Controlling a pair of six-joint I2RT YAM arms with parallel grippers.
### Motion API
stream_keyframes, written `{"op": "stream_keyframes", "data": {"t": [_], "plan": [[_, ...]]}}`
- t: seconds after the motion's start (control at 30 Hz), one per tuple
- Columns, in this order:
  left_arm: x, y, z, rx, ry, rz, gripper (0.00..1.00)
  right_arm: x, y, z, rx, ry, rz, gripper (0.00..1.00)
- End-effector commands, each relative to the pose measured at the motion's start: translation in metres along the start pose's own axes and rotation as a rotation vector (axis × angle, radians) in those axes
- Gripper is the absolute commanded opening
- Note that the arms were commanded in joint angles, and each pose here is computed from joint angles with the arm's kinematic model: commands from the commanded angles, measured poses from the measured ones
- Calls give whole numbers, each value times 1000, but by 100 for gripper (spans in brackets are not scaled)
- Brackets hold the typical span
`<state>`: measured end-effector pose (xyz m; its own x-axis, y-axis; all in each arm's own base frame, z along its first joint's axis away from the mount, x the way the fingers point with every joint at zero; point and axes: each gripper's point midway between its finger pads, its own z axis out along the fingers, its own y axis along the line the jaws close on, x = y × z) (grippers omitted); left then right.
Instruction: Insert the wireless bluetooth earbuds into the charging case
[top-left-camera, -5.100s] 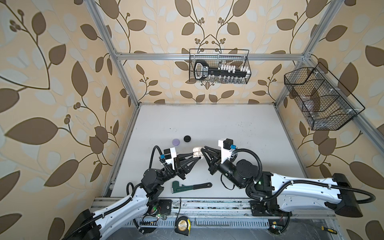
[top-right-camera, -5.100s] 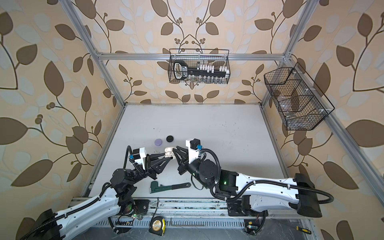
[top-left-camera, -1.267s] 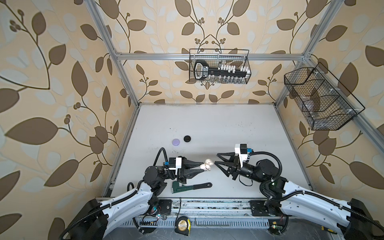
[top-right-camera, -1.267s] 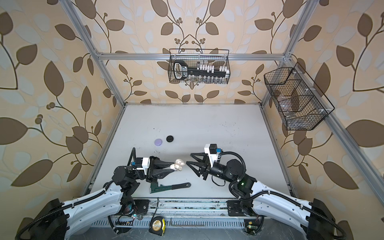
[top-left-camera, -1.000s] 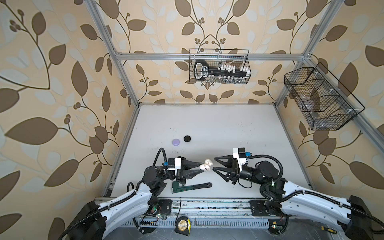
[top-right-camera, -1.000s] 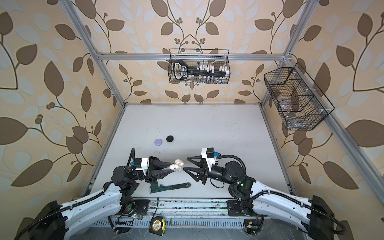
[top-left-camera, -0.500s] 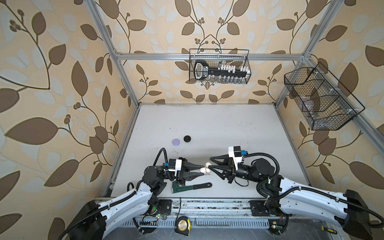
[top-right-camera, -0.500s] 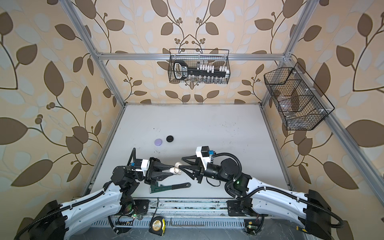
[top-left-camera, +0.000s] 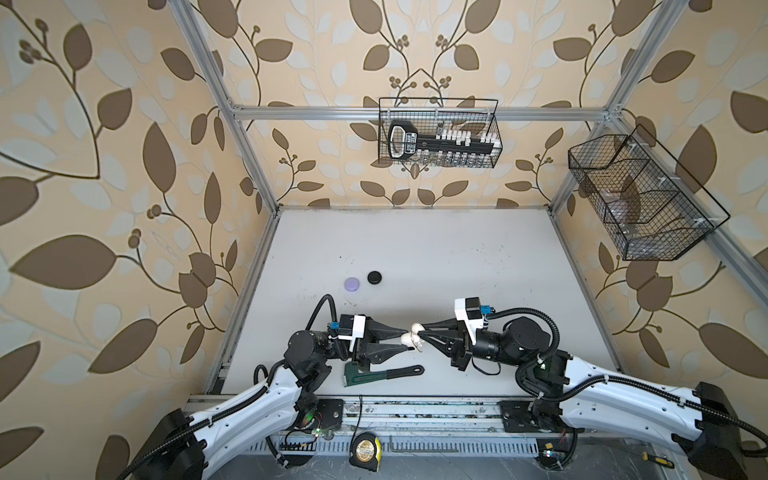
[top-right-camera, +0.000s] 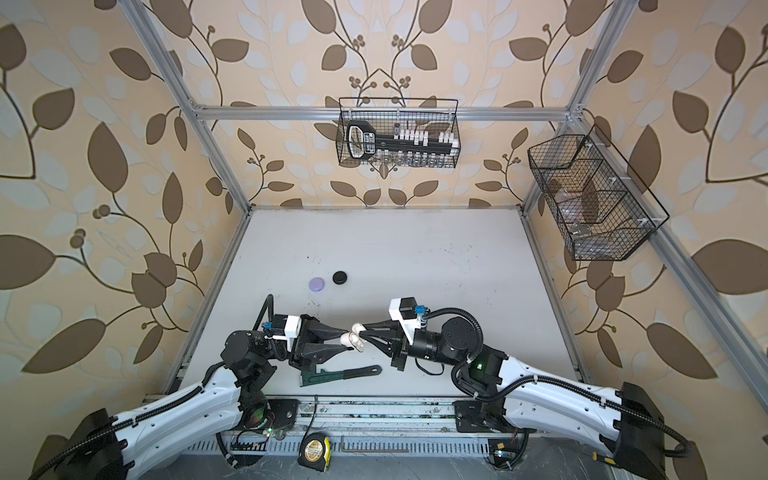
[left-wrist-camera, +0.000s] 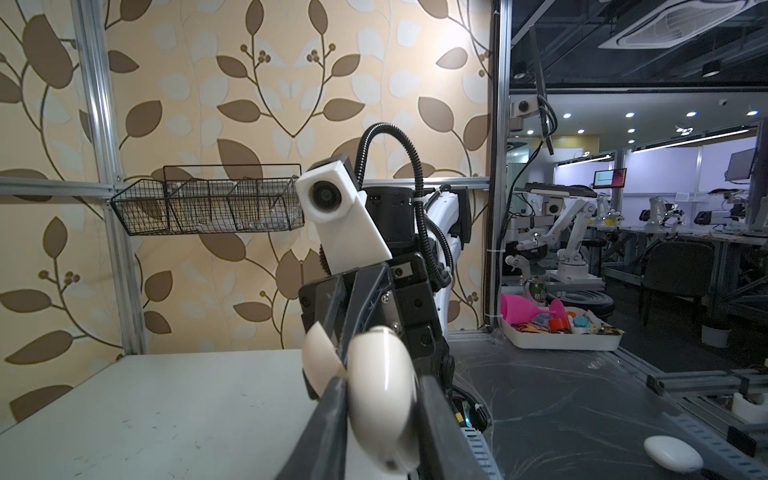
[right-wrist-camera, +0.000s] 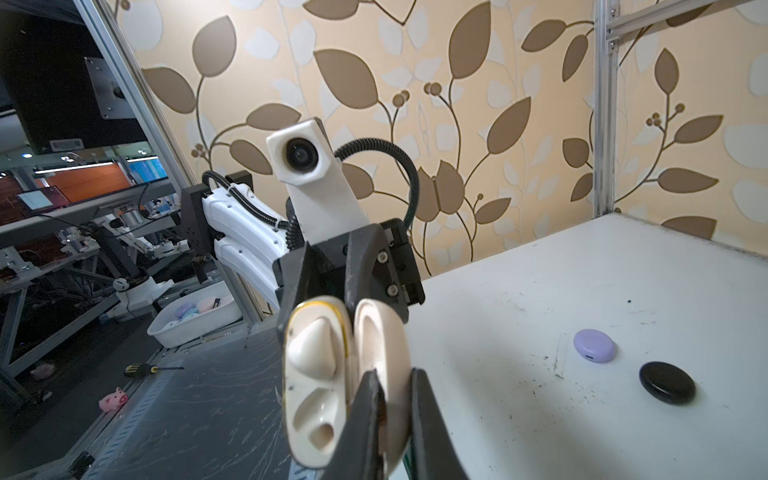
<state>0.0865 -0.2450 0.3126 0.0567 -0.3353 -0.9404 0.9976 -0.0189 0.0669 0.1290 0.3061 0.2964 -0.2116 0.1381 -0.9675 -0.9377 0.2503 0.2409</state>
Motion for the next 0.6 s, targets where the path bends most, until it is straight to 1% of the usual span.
{"op": "stream_keyframes", "data": {"t": [0.0, 0.03, 0.07, 0.1, 0.17, 0.33, 0.4, 0.47, 0.57], "plan": [[-19, -1, 4, -12, -1, 62, 44, -14, -5, -3, 51, -2, -50, 0], [-18, -1, 3, -22, 15, 53, 50, -15, -7, -4, 59, 9, -66, 0], [-15, 1, 2, -31, 35, 37, 54, -15, -7, -4, 65, 20, -80, 0], [-12, 1, 3, -36, 62, 20, 56, -15, -8, -5, 72, 36, -106, 0], [-6, 2, 3, -41, 128, -11, 58, -14, -12, -7, 95, 58, -152, 0], [10, 8, 1, -85, 291, -106, 71, -14, -16, -10, 135, 112, -249, 0], [12, 12, -1, -117, 327, -118, 81, -15, -15, -11, 140, 121, -288, 0], [13, 15, -2, -142, 350, -134, 84, -14, -14, -11, 142, 137, -322, 0], [14, 13, 0, -125, 380, -159, 81, -10, -13, -7, 146, 163, -350, 0]]}}
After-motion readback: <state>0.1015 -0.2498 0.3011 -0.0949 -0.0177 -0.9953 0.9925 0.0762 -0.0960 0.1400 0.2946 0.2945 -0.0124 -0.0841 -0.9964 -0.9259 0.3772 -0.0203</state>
